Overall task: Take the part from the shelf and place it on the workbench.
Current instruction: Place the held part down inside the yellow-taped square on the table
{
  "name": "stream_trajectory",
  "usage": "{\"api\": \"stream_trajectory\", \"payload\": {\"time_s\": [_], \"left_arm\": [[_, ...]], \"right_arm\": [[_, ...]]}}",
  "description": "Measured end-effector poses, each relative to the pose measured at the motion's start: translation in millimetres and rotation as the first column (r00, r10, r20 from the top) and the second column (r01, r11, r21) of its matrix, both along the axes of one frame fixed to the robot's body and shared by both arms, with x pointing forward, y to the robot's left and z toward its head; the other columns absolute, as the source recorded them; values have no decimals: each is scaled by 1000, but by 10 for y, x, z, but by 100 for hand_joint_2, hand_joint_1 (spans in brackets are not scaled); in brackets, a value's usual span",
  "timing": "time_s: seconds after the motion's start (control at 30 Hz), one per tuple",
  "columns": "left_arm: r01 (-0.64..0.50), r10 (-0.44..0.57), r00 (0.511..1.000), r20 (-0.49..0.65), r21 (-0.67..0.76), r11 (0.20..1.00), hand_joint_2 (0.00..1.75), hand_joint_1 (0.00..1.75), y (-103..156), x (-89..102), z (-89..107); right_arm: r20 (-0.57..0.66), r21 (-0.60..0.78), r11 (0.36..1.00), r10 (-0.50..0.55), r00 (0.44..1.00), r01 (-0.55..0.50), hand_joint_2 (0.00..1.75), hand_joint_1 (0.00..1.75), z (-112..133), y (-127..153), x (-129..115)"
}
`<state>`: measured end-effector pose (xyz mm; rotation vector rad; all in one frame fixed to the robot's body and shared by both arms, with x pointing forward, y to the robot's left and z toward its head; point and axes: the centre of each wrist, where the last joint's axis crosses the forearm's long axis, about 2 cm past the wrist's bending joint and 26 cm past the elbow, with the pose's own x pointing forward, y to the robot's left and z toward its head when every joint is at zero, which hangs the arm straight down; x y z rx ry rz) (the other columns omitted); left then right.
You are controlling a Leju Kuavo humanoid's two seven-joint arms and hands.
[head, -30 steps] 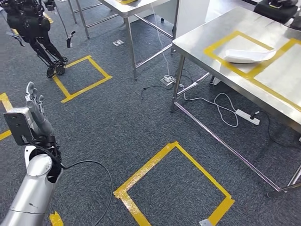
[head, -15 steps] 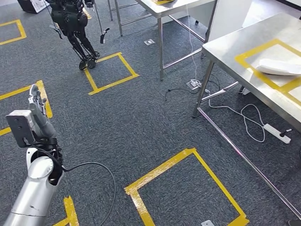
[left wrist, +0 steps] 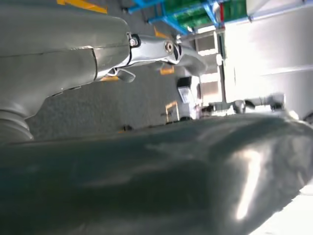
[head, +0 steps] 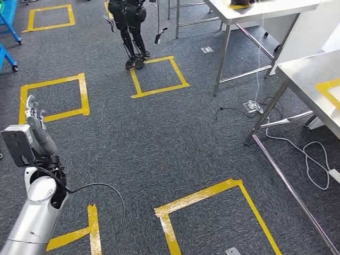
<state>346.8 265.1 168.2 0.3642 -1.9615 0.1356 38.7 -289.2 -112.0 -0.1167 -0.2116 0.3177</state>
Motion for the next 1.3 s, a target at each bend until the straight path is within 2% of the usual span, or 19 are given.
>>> {"api": "stream_trajectory", "payload": {"time_s": [1.3], "left_arm": [[-5, 5, 1000, 0, -16, 1000, 0, 0, 10, -13, -23]], "right_arm": [[-5, -6, 1000, -7, 1000, 7, 0, 0, 1, -24, 6]]}}
